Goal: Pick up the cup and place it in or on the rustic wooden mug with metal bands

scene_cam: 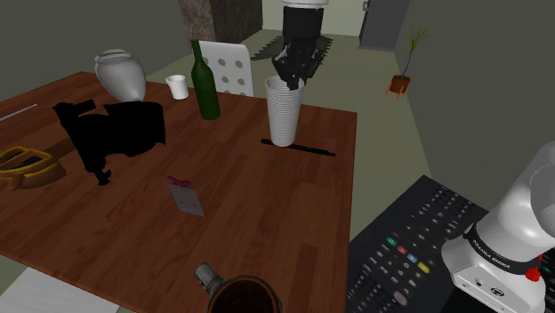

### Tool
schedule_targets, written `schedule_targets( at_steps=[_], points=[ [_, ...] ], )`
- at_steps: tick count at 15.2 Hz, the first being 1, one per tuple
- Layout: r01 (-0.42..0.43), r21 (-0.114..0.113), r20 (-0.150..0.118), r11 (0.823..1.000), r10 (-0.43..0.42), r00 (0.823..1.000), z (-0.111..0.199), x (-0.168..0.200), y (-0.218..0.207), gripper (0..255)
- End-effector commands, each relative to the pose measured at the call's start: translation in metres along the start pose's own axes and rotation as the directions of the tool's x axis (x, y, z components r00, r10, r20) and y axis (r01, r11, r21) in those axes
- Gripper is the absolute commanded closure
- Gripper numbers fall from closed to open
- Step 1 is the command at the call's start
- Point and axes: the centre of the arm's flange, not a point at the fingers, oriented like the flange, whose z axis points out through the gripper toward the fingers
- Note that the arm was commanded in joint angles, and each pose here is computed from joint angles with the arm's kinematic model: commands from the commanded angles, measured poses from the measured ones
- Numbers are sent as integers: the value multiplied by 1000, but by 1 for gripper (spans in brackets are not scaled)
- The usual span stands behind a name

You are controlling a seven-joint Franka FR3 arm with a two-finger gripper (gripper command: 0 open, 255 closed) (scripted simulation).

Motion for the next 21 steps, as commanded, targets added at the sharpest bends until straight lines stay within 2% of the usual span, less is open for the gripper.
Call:
schedule_targets(
  at_steps=[1,21],
  points=[
    [-2,0,0,1000,2,1000,-1,-15,-22,255],
    [-2,0,0,1000,2,1000,-6,-163,-240,255]
  ],
)
